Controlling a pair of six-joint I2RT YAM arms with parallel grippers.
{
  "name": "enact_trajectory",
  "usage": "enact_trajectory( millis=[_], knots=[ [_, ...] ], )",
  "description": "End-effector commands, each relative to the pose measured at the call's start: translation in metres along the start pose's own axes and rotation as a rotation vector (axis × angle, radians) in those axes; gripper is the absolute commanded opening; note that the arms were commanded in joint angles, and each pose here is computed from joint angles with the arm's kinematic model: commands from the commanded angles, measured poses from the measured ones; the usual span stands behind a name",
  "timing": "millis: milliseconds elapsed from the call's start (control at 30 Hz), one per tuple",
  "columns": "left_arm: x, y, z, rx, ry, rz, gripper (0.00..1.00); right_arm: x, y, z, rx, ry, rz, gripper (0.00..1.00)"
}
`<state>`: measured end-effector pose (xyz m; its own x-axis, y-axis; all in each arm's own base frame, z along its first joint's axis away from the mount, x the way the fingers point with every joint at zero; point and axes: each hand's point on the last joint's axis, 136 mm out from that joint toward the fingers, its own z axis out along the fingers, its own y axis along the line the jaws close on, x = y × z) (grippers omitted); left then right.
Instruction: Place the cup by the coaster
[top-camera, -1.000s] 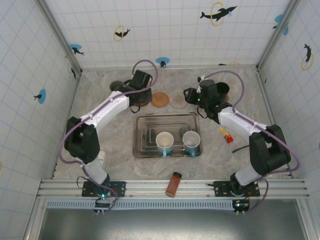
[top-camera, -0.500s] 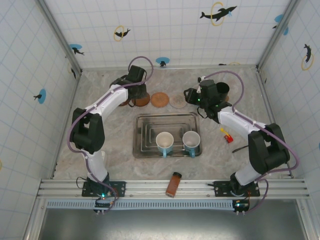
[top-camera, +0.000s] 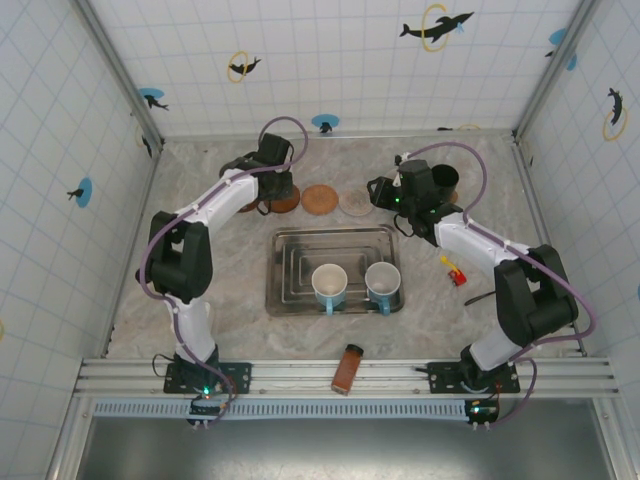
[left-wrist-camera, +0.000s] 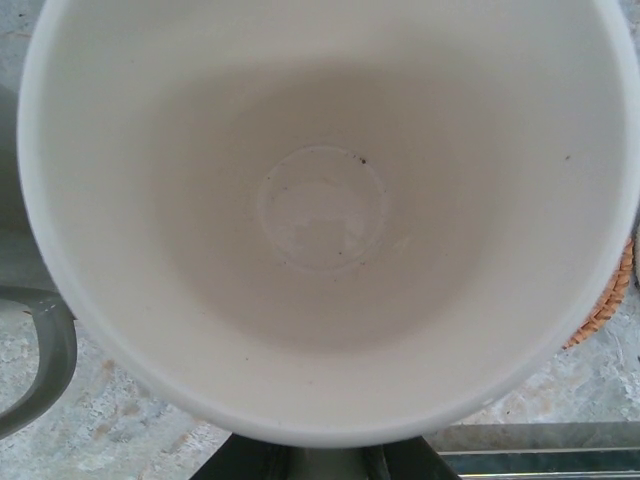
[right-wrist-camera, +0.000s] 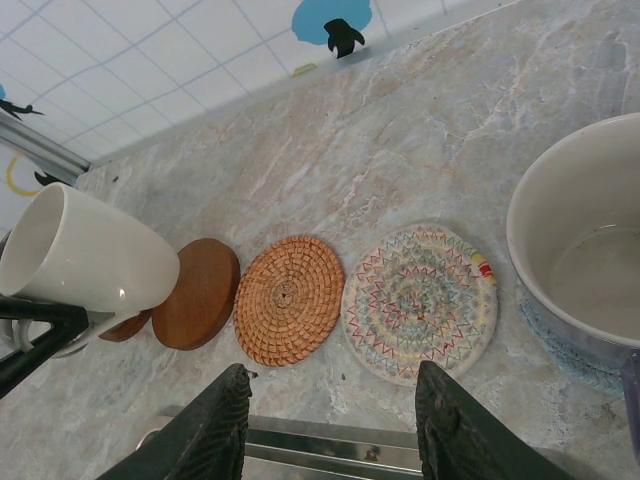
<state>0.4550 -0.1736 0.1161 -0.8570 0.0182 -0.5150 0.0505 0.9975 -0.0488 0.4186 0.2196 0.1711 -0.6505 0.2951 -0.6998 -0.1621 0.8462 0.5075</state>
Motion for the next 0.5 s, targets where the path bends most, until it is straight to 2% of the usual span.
enact_trajectory(
  millis=[0,467],
  knots=[
    [-0.018,-0.001,-0.002,0.015,-0.055,0.006,0.00,-0.023,0.014,0.000,-0.040,-0.054,-0.001,0.47],
    [-0.007,0.002,0.011,-0.004,-0.017,0.015,0.00,-0.021,0.015,0.004,-0.043,-0.041,-0.001,0.47]
  ],
)
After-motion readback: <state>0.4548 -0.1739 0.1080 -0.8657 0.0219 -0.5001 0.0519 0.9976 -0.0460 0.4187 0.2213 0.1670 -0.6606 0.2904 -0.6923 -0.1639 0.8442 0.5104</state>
